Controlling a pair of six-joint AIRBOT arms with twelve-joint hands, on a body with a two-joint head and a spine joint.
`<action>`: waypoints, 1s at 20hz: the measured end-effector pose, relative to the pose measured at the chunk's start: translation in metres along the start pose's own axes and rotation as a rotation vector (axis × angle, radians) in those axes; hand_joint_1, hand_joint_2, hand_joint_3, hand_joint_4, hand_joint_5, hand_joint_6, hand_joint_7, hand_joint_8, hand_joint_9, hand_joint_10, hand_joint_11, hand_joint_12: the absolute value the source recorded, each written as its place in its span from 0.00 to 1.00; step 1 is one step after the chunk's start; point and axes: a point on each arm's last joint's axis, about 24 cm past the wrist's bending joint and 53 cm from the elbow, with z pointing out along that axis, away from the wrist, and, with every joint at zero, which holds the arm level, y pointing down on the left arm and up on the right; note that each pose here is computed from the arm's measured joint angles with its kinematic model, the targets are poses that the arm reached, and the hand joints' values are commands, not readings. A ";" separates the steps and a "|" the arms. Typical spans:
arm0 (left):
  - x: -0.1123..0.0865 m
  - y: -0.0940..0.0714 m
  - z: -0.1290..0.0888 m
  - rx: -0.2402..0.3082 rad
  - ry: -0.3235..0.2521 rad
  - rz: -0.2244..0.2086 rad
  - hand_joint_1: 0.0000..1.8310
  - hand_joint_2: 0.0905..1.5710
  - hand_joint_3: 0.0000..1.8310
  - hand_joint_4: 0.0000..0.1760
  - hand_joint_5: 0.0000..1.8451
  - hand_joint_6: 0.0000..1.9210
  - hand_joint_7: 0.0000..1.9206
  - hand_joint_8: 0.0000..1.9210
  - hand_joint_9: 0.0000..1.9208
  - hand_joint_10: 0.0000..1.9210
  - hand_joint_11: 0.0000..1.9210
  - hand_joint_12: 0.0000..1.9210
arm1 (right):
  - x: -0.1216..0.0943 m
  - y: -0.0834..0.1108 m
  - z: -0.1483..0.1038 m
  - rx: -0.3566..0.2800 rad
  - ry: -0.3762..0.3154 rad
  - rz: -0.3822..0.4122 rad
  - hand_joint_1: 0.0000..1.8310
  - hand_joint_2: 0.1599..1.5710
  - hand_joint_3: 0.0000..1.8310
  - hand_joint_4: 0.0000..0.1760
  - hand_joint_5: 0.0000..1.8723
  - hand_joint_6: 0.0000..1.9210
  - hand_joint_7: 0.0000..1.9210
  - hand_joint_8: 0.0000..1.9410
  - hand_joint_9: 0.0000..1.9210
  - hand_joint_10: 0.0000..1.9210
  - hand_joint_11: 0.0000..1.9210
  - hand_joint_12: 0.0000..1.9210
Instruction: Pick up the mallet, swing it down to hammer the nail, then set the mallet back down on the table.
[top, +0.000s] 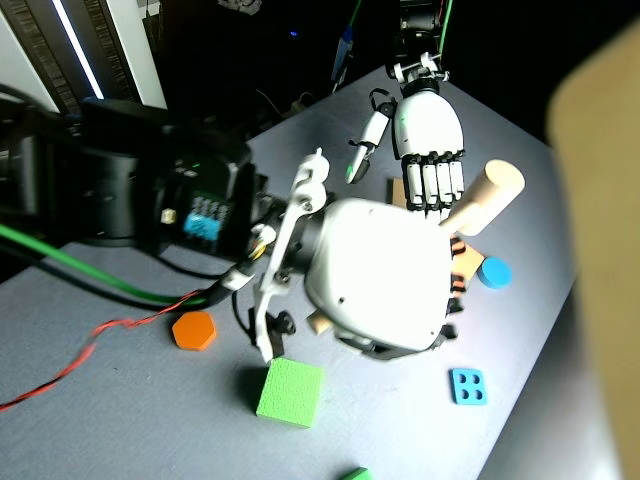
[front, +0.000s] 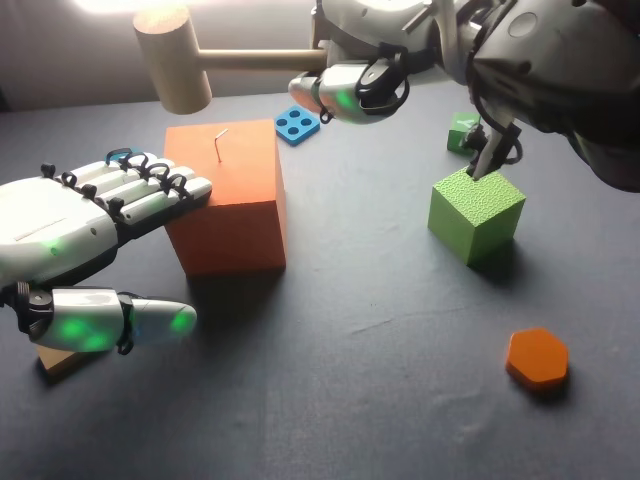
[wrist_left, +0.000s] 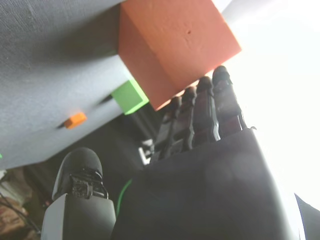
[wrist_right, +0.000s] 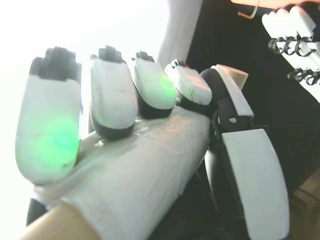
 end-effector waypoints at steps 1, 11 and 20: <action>0.000 0.000 0.000 0.000 0.000 0.000 0.00 0.74 0.00 0.00 0.00 0.00 0.00 0.00 0.00 0.00 0.00 0.00 | -0.001 -0.001 0.001 0.003 -0.006 -0.005 0.28 1.00 0.05 1.00 0.79 1.00 0.85 1.00 0.89 1.00 0.95 1.00; 0.000 0.001 0.000 -0.002 0.001 -0.002 0.00 0.73 0.00 0.00 0.00 0.00 0.00 0.00 0.00 0.00 0.00 0.00 | -0.006 -0.007 0.010 0.019 -0.027 -0.010 0.33 1.00 0.01 1.00 0.78 1.00 0.84 1.00 0.89 1.00 0.95 1.00; 0.000 0.000 0.000 -0.001 0.002 -0.001 0.00 0.74 0.00 0.00 0.01 0.00 0.00 0.00 0.00 0.00 0.00 0.00 | 0.059 -0.050 0.003 0.090 0.064 -0.007 0.35 0.99 0.00 1.00 0.78 1.00 0.85 1.00 0.89 1.00 0.95 1.00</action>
